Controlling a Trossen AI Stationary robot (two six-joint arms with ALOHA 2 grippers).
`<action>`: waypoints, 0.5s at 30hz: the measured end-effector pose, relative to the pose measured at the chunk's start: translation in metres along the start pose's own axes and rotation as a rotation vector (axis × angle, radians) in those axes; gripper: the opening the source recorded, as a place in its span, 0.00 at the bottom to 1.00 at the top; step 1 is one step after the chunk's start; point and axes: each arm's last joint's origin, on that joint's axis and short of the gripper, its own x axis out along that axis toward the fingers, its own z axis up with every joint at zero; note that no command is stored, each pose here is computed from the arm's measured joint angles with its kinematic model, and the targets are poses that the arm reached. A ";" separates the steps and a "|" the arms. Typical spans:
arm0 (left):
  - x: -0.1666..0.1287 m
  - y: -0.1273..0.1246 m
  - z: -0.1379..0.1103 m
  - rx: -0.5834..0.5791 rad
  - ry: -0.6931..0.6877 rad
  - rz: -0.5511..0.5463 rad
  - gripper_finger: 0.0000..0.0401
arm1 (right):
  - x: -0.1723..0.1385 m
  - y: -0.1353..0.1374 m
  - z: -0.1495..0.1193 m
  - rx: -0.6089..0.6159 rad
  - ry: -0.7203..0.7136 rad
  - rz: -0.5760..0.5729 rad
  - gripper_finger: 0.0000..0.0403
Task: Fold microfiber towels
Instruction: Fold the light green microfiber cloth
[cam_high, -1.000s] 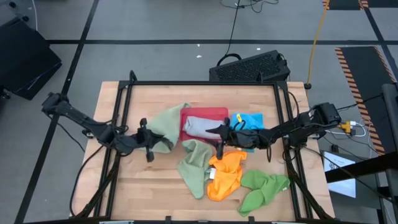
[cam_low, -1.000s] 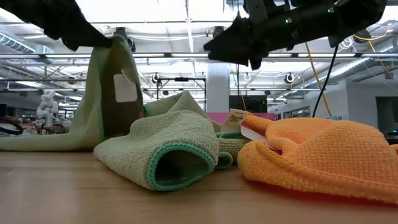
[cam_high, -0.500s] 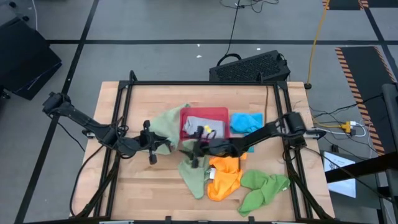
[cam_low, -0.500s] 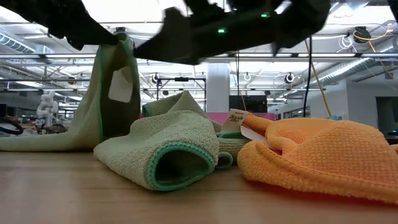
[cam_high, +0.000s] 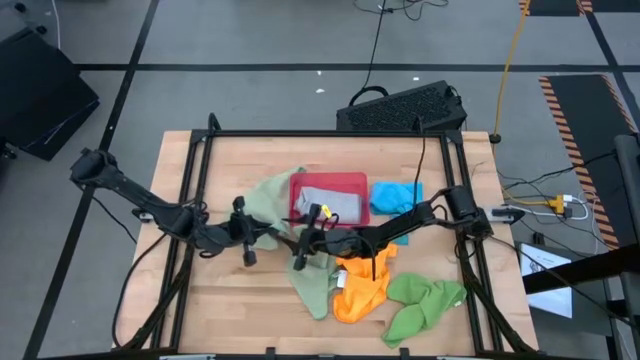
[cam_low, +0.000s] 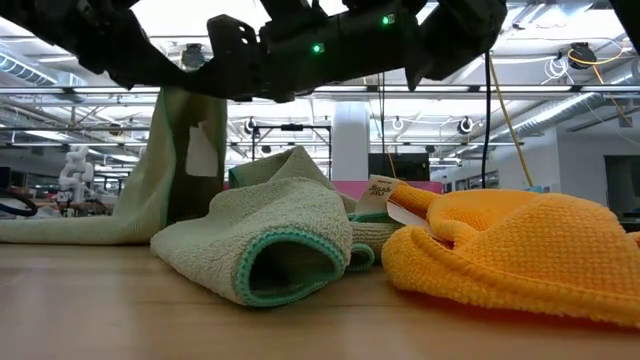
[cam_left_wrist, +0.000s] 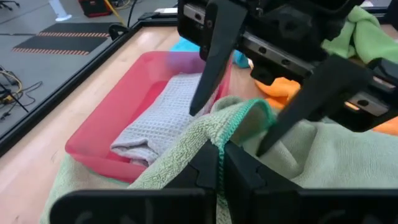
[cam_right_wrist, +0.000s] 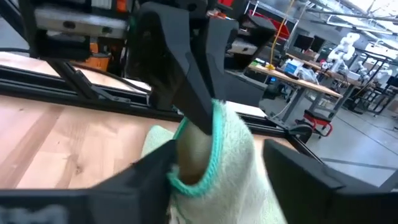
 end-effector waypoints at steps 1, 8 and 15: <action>0.001 0.000 0.000 0.000 0.001 0.000 0.04 | 0.000 -0.001 0.000 0.003 0.003 -0.001 0.43; 0.001 -0.001 0.000 -0.013 -0.002 -0.001 0.04 | 0.002 -0.003 -0.006 0.025 0.050 0.004 0.03; 0.004 -0.007 0.000 -0.006 -0.011 -0.032 0.09 | 0.001 -0.003 -0.006 0.054 0.067 0.007 0.03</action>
